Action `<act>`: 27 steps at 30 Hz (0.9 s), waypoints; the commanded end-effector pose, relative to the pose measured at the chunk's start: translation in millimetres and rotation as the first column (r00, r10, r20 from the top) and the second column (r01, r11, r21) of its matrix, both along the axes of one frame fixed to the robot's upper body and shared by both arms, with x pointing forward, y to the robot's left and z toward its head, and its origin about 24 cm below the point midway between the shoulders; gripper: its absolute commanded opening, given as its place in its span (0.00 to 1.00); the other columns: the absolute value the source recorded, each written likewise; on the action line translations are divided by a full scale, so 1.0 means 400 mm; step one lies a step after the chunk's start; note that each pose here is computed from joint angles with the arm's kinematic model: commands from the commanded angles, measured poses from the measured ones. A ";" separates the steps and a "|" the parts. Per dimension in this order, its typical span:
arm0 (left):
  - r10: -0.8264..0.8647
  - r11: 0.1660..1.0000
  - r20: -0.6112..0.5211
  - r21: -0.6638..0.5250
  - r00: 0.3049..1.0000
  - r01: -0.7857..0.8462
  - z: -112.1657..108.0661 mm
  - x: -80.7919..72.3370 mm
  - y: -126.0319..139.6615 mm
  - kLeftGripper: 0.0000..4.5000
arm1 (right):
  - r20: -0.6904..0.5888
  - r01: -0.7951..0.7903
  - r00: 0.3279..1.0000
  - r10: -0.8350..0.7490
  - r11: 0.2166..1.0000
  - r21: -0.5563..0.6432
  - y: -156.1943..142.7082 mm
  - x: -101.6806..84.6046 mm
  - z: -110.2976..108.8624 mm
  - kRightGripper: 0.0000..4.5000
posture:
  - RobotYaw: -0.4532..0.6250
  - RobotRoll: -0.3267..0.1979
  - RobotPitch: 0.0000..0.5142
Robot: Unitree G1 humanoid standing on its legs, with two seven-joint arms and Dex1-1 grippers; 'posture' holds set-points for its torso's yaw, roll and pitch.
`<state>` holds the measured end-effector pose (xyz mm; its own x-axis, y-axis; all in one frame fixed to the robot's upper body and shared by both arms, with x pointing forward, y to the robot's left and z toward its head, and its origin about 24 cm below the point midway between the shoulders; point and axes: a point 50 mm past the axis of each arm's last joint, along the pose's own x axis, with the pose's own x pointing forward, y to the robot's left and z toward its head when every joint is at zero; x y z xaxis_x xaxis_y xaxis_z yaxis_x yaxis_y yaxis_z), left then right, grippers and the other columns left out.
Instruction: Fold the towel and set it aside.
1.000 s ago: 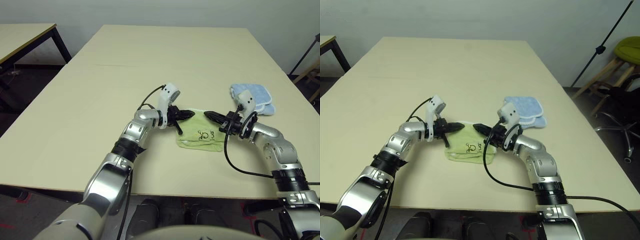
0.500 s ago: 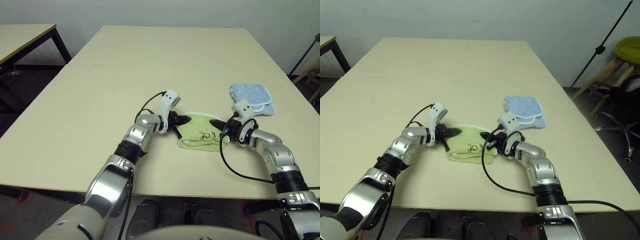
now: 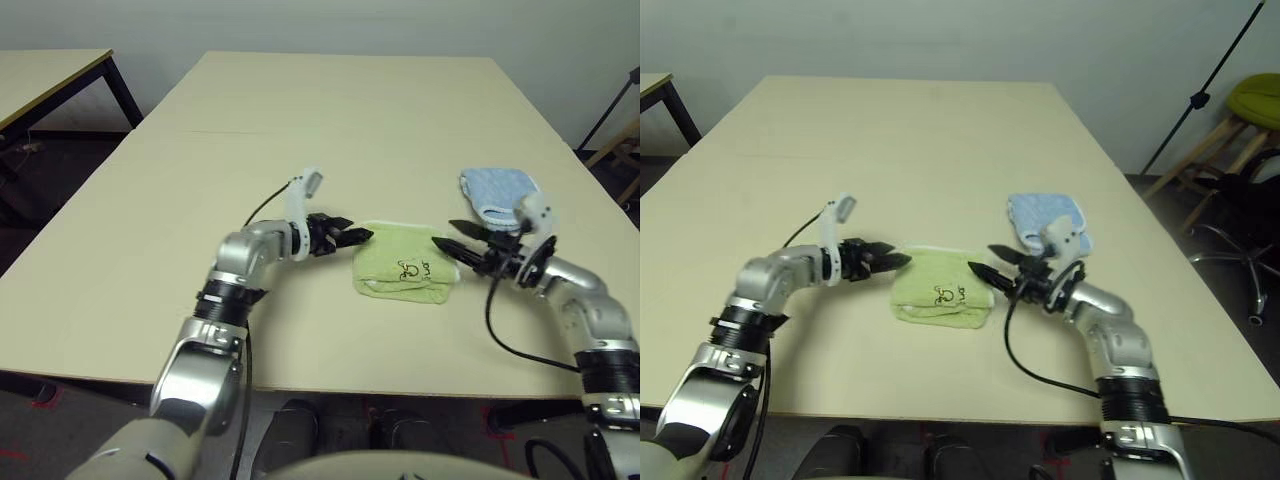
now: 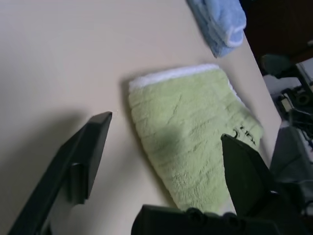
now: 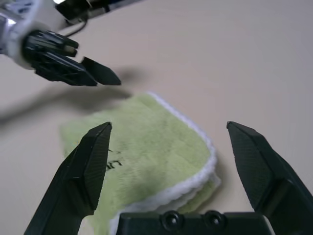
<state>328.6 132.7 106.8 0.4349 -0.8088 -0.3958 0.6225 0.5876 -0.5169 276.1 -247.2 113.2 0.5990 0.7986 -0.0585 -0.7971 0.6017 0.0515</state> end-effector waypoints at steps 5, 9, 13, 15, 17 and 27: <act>-0.085 0.995 -0.327 -0.074 0.941 0.064 -0.002 -0.024 -0.002 1.00 | 0.039 -0.137 0.990 0.136 0.990 0.016 -0.045 -0.035 0.058 1.00 | 0.46 0.62 0.11; -0.106 0.993 -0.401 -0.094 0.910 0.074 -0.010 -0.021 -0.028 1.00 | 0.021 -0.204 0.978 0.205 0.978 -0.048 -0.061 -0.055 0.061 1.00 | 0.46 0.62 0.11; -0.130 0.989 -0.453 -0.129 0.882 0.079 -0.022 -0.016 -0.071 1.00 | -0.003 -0.227 0.974 0.228 0.967 -0.119 -0.084 -0.069 0.059 1.00 | 0.44 0.62 0.11; -0.146 0.986 -0.477 -0.145 0.867 0.086 -0.030 -0.018 -0.094 1.00 | -0.014 -0.230 0.973 0.230 0.963 -0.140 -0.094 -0.077 0.058 1.00 | 0.44 0.62 0.11; -0.156 0.985 -0.497 -0.147 0.854 0.094 -0.039 -0.022 -0.110 1.00 | -0.019 -0.228 0.974 0.228 0.963 -0.140 -0.102 -0.081 0.058 1.00 | 0.43 0.62 0.11; -0.133 0.990 -0.524 -0.116 0.842 0.084 -0.075 -0.024 -0.148 1.00 | -0.063 -0.251 0.968 0.243 0.955 -0.160 -0.126 -0.120 0.046 1.00 | 0.42 0.62 0.12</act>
